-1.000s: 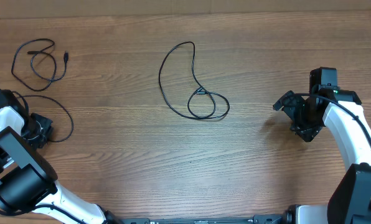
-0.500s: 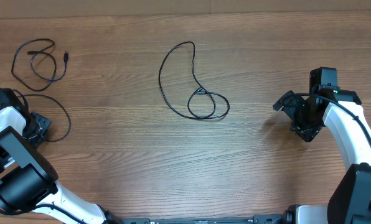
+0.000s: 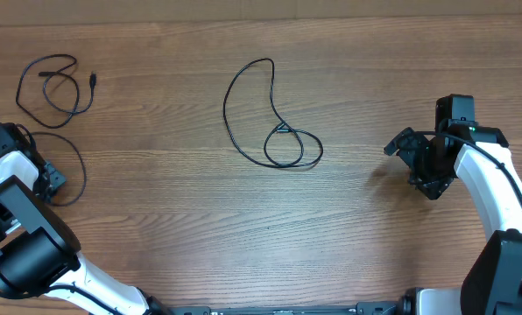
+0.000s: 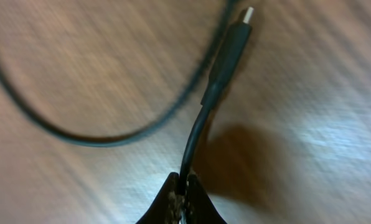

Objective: Untangle cables
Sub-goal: 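Move the left gripper to the center cable and grasp it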

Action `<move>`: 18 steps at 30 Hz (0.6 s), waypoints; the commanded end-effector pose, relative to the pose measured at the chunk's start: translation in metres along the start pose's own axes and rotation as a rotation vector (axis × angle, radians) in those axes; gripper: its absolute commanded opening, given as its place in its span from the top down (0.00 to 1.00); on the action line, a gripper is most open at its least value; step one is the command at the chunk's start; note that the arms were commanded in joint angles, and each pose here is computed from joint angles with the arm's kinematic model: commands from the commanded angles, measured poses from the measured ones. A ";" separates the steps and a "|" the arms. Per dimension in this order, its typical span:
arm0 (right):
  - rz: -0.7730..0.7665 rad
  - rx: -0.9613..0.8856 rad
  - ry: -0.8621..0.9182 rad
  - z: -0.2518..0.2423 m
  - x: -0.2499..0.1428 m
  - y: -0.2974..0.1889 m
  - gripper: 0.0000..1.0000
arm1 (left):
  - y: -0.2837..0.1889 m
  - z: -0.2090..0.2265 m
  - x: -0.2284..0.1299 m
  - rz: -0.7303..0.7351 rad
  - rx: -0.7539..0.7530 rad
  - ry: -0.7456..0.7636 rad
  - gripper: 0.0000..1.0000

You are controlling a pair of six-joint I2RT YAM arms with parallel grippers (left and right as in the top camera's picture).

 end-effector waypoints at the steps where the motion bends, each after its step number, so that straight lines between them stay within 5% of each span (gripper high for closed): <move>1: -0.006 -0.014 0.003 -0.003 0.001 0.001 0.00 | 0.003 0.014 0.002 -0.032 0.176 0.053 0.93; 3: -0.006 -0.014 0.003 -0.003 0.001 0.001 0.00 | -0.003 0.012 0.009 -0.045 0.160 0.035 0.61; 5: -0.006 -0.014 0.003 -0.003 0.001 0.001 0.00 | -0.009 0.008 0.015 -0.053 0.137 0.014 0.18; 12: -0.006 -0.014 0.003 -0.003 0.001 0.001 0.00 | -0.047 -0.022 0.032 -0.073 0.042 0.053 0.00; 15: -0.006 -0.014 0.003 -0.003 0.001 0.001 0.00 | -0.069 -0.055 0.028 0.008 -0.209 0.102 0.00; 18: -0.006 -0.014 0.003 -0.003 0.001 0.001 0.00 | -0.104 -0.104 0.016 0.139 -0.696 0.158 0.00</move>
Point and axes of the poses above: each gripper's point midway between its finger pads, its own y axis out along the fingers, its own z axis along the line the jaws close on, x = y × z, the point moved 9 cm from there along -y, back along the fingers, and after that the axes turned 6 degrees about -y, right-handed, at the moved point
